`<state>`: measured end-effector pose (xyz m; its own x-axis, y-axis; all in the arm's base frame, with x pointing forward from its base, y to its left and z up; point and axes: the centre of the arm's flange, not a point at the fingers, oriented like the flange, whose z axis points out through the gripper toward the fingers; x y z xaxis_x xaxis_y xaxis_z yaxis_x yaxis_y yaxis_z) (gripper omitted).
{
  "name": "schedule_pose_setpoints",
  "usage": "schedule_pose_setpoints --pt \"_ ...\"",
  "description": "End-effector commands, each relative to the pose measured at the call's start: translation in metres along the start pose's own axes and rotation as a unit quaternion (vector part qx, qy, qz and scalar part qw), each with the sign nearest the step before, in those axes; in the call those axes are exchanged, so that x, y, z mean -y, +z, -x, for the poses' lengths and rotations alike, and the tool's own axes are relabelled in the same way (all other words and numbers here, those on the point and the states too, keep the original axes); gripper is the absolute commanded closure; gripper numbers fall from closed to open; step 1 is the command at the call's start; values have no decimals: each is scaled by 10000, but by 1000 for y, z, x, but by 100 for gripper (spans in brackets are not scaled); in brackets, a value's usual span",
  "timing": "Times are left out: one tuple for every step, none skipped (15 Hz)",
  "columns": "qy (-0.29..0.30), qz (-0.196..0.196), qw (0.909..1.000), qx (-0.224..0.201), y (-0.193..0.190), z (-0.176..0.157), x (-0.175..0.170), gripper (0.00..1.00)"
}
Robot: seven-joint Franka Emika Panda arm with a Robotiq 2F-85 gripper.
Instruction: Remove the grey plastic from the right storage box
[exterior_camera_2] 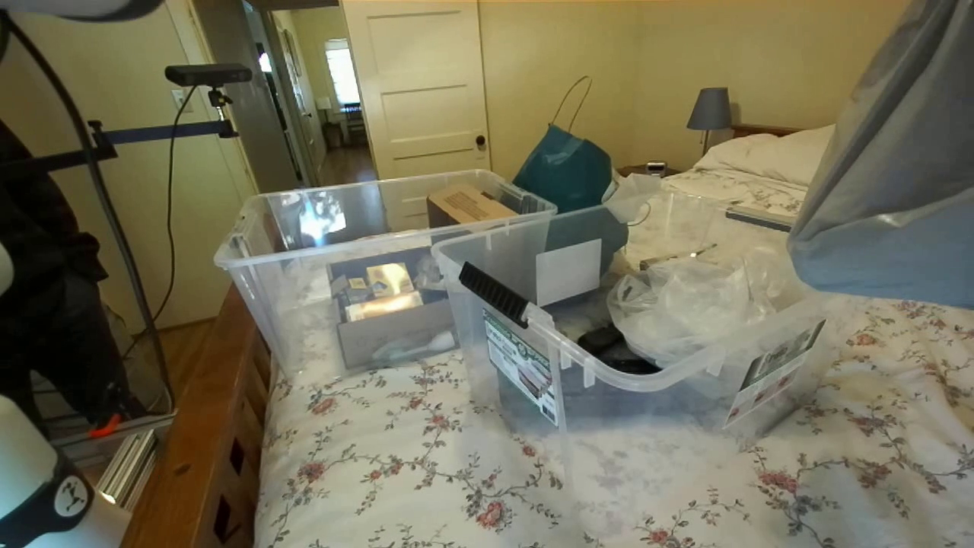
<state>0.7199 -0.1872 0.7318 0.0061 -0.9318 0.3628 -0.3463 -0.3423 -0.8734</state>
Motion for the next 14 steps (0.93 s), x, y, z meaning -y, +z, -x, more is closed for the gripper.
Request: schedule_pose_setpoints --pt "1 -22 10000 -30 13 6 -8 99" --pt "-2 -25 10000 -35 24 12 -14 100" --pt "67 58 10000 -15 28 21 -20 100" --pt "146 144 9998 -64 34 22 -24 100" --pt "267 197 9992 -213 37 18 -25 100" --pt "282 231 9988 -324 38 12 -28 100" --pt "340 278 9983 -375 38 7 -30 100" --pt "444 318 9972 -503 37 0 -31 100" --pt "524 359 9960 -620 35 -9 -31 100" --pt "668 398 9945 -698 32 -21 -30 100" --pt "772 418 9929 -808 30 -30 -30 100" --pt "822 454 9915 -896 28 -38 -30 100" --pt "913 501 9899 -961 28 -46 -29 100" --pt "996 543 9883 -1017 28 -51 -28 100"
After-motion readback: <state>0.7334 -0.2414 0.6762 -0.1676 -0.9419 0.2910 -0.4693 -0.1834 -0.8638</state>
